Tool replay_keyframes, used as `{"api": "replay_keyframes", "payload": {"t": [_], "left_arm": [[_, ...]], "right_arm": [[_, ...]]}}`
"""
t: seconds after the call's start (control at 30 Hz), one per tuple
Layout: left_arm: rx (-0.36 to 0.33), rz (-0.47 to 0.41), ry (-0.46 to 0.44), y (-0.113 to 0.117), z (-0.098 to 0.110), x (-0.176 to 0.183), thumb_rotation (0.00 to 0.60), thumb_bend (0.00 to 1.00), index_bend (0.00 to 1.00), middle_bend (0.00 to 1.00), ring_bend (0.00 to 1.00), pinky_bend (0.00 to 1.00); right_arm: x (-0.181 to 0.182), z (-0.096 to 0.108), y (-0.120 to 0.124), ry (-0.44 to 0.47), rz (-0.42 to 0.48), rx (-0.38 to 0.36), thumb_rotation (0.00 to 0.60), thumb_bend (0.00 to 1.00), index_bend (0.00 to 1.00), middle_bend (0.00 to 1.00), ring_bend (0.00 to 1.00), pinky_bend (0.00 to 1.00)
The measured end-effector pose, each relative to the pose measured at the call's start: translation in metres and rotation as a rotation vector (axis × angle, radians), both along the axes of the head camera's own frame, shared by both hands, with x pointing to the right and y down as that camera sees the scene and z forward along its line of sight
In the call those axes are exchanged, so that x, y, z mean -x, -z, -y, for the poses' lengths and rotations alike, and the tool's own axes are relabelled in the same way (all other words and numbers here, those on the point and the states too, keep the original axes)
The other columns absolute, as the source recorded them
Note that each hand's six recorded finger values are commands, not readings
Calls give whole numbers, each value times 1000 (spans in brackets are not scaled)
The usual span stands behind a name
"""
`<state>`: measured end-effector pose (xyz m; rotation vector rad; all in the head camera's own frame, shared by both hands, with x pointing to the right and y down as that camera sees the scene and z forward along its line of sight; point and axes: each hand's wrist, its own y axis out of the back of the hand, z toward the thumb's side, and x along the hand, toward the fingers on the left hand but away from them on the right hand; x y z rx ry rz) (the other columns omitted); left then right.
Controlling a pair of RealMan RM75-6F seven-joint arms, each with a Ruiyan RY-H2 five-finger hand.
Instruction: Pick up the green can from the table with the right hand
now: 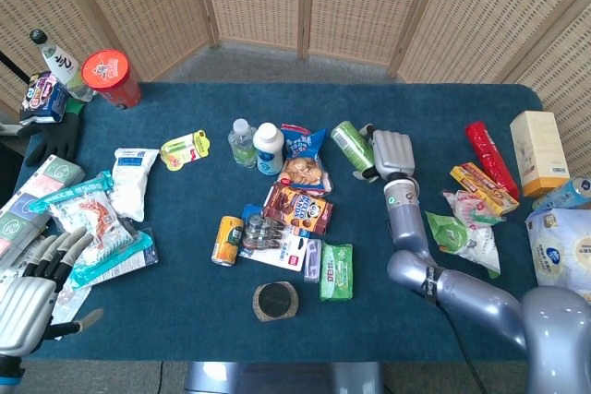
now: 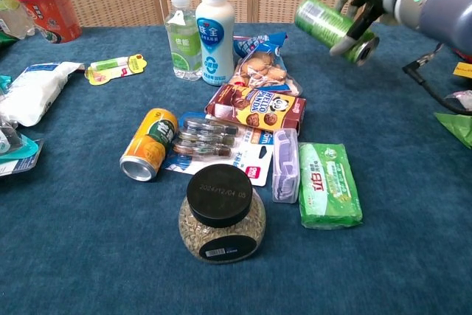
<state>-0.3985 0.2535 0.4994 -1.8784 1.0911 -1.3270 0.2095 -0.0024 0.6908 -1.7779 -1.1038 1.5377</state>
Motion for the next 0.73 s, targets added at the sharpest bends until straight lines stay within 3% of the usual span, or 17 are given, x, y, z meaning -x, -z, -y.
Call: {"api": "replay_keyframes", "payload": {"t": [0.37,0.53,0.73], "left_arm": [[-2,-17,-13,-2,-1,-4,600,1,0,0,0,0],[-6,-20,-14,-2,-1,-4,600,3,0,0,0,0],[-8,-26,-21,-2,-1,-5,600,1,0,0,0,0]], "right_arm": [[0,-17,96,-60,328,-80,600,95,489,761,830,967],[-4,-25,129,-65,384,-134,600,99,493,766,842,967],[-7,-32,135,-67,392,-135,600,97,491,765,842,966]]}}
